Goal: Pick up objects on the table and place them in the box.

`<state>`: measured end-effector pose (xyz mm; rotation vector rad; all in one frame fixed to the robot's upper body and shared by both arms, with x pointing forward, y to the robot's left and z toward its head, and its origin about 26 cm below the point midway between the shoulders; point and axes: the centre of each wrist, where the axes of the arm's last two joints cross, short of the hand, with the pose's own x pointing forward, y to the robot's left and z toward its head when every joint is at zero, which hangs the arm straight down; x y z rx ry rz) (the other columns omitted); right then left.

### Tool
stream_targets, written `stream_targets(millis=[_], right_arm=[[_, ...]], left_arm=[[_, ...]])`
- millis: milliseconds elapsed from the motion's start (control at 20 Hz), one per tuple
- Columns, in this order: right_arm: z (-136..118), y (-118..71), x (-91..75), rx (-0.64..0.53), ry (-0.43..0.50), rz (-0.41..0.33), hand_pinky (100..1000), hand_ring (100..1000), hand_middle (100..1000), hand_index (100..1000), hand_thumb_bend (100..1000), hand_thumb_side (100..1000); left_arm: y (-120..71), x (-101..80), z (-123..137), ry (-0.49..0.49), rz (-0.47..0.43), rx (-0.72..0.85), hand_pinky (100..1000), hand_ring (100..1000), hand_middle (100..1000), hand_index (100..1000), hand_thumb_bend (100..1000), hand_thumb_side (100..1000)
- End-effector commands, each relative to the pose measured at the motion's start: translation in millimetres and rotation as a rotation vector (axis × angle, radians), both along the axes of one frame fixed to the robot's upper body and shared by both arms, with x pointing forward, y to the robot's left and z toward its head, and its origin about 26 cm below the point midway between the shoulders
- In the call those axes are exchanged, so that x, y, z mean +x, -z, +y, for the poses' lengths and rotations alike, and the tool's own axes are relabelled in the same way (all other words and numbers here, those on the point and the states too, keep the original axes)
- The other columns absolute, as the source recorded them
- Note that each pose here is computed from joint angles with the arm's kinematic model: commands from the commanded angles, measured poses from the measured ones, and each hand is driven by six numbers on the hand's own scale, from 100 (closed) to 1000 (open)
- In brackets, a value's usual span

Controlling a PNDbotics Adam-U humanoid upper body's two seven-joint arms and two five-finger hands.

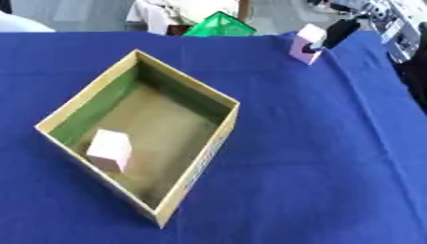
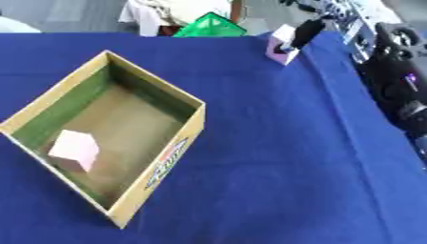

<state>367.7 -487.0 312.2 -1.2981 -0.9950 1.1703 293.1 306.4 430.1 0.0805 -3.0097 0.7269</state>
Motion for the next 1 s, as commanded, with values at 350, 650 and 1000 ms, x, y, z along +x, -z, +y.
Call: stream_targets(millis=[350,650,1000], right_arm=[[-16,-6.0,-3.4,-0.009,0.109,-0.082,861,936,880,1000,527,399],[-21,-3.7,-3.0,0.000,0.163,-0.137,855,928,881,1000,469,392],[-32,5.8,-3.1,0.067,0.210,-0.103,842,918,876,1000,406,408]], left_arm=[[-7.8,-6.3,5,-0.031,-0.024,0.016,813,775,695,898,674,841],[-7.4,-5.8,5,-0.033,-0.020,0.020,813,774,692,895,670,843],[-6.7,-5.3,4,-0.033,-0.015,0.026,814,774,687,889,664,848]])
